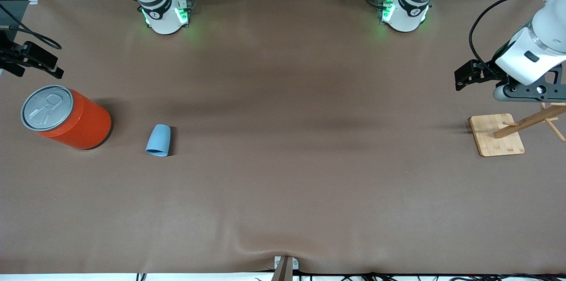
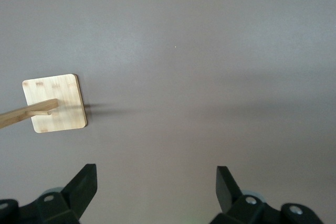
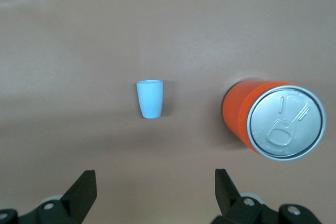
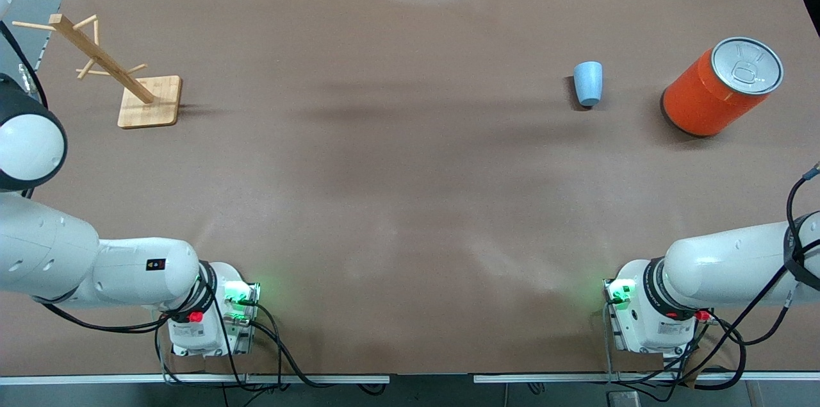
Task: Flip cup
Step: 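Reach the right gripper down to the light blue cup lying sideways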
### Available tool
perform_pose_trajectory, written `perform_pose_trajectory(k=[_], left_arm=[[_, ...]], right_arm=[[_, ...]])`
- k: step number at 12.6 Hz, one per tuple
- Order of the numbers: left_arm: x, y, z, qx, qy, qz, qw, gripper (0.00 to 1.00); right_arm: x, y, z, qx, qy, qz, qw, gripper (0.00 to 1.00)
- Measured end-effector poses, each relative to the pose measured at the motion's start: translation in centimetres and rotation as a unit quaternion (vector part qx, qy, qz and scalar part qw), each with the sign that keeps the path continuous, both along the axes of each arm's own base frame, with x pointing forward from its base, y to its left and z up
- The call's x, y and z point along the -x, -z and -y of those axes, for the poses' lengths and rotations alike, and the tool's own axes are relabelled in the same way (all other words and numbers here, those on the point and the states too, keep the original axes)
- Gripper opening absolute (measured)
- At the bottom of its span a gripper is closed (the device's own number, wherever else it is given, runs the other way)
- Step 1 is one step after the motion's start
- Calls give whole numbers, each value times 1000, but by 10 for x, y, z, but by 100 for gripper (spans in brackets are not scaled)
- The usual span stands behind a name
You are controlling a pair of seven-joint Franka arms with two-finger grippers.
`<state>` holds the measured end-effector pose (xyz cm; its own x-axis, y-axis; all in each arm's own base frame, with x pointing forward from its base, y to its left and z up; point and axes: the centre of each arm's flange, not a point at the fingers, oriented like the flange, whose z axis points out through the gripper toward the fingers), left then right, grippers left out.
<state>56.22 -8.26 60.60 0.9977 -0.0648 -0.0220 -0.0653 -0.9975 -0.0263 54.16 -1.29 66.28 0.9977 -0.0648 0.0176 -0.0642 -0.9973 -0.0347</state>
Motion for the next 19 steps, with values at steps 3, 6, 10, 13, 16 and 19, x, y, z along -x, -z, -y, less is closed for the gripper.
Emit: perform_pose_trajectory(k=[3,6,10,13,16,19], left_arm=[[0,0,0,0,0,0,1000,100],[0,0,0,0,0,0,1000,100],[0,0,-1,0,-1,0,1000,100],[0,0,-2,0,-2,0,1000,100],[-1,0,-6,0,-6,0,1000,100],[-1,1,-7,0,-6,-1,1000,100]], right_arm=[[0,0,2,3,-9,0,1000,100],[0,0,3,4,-10,0,1000,100],[0,1,3,4,-10,-1,1000,100],[-4,8,3,4,-10,-9,1000,100],[-19,35,3,2,-11,-33,999,100],[-46,93,5,0,-10,-82,997,100]])
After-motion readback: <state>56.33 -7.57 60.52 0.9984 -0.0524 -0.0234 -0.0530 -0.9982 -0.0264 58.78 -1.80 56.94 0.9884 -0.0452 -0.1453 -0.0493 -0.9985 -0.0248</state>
